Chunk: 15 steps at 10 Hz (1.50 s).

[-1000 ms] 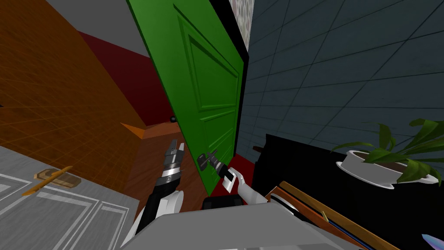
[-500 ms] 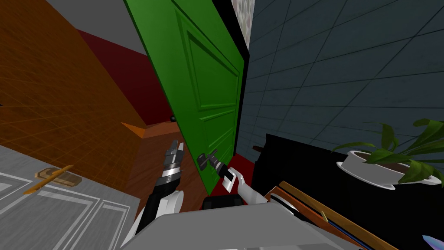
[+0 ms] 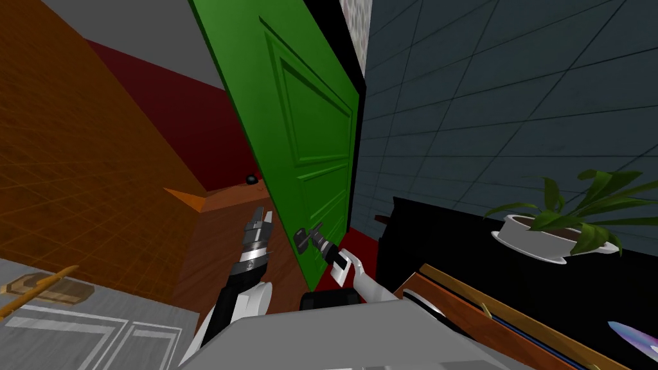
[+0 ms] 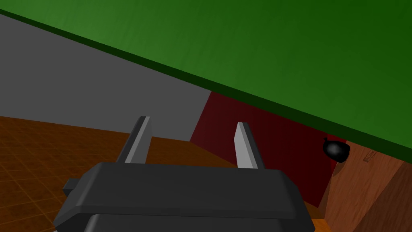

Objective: Push the door open

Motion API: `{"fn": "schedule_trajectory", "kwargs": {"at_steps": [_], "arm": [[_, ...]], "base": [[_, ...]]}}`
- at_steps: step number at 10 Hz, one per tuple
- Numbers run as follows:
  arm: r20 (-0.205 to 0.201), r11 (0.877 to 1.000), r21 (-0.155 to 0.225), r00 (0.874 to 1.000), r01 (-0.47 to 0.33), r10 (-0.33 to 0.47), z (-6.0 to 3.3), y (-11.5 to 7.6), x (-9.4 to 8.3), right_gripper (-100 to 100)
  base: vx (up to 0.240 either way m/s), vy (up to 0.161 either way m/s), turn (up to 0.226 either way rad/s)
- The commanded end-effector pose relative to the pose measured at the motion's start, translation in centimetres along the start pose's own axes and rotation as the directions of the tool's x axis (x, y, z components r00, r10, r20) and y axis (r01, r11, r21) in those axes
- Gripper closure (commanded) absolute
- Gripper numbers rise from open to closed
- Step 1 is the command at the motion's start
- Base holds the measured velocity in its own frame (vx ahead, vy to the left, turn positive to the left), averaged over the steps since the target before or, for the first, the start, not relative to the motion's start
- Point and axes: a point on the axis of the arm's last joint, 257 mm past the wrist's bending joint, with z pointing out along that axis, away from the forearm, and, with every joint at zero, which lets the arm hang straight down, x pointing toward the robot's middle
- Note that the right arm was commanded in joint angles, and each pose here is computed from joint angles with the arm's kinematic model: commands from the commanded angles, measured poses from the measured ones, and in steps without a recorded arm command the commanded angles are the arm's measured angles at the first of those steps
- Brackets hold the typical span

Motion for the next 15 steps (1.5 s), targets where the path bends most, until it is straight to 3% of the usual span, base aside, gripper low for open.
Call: {"fn": "schedule_trajectory", "kwargs": {"at_steps": [1,8,15], "arm": [[0.006,1.000,-0.011,1.000,0.007,-0.007,0.16,0.6,-0.4,100],[0.043,1.000,0.004,0.999,0.022,-0.022,-0.42,0.1,-1.4,100],[0.075,1.000,0.003,0.997,0.017,-0.017,-0.33,0.2,-1.5,100]], "base": [[0.116,0.197,-0.145],[0.122,0.220,-0.191],[0.093,0.198,-0.181]]}}
